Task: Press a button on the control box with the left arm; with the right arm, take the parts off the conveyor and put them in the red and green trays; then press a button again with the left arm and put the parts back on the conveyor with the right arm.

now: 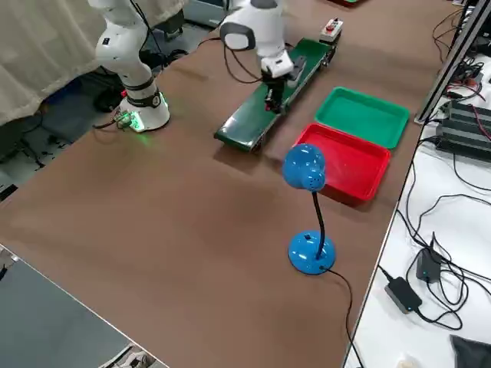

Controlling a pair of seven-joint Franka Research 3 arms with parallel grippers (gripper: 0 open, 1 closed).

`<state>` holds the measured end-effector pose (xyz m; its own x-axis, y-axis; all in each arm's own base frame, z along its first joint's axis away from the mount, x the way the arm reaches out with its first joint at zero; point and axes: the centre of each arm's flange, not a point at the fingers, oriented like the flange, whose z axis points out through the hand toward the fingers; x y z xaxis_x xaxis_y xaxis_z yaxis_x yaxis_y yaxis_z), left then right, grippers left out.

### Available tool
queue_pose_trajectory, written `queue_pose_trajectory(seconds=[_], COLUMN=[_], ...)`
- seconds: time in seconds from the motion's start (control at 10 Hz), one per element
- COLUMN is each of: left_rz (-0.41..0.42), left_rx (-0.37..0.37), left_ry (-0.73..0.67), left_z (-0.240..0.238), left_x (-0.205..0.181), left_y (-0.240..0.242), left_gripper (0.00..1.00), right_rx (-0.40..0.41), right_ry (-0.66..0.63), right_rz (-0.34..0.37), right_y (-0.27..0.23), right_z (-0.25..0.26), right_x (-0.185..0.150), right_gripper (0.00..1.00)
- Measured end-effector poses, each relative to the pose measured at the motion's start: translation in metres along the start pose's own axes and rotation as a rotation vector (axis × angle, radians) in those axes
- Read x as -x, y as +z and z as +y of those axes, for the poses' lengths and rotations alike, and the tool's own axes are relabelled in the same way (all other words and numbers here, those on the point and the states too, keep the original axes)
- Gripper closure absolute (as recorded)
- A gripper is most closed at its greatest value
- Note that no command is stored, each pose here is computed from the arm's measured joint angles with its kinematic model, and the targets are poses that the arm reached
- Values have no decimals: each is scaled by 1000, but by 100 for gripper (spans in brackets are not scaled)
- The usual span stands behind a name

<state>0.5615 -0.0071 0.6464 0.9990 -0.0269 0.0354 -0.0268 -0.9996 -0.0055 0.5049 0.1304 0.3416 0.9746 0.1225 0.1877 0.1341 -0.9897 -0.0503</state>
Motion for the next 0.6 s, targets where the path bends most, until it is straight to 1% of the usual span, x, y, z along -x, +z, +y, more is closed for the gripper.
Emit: queue_pose_trajectory(seconds=[0.1, 0.2, 0.4, 0.6], left_rz=[0, 0, 1, 2], left_rx=[0, 0, 0, 0], left_ry=[0, 1, 1, 1], left_z=[0, 0, 1, 1], left_x=[0, 0, 0, 0], left_y=[0, 0, -1, -1], left_gripper=[0, 0, 0, 0], right_rx=[2, 13, 46, 73], right_ry=[3, 4, 17, 56], right_rz=[36, 55, 72, 77], right_y=[-9, -1, 38, 76], right_z=[-3, -5, -1, 26], right_x=[-28, -58, -113, -149], right_gripper=[67, 67, 67, 67])
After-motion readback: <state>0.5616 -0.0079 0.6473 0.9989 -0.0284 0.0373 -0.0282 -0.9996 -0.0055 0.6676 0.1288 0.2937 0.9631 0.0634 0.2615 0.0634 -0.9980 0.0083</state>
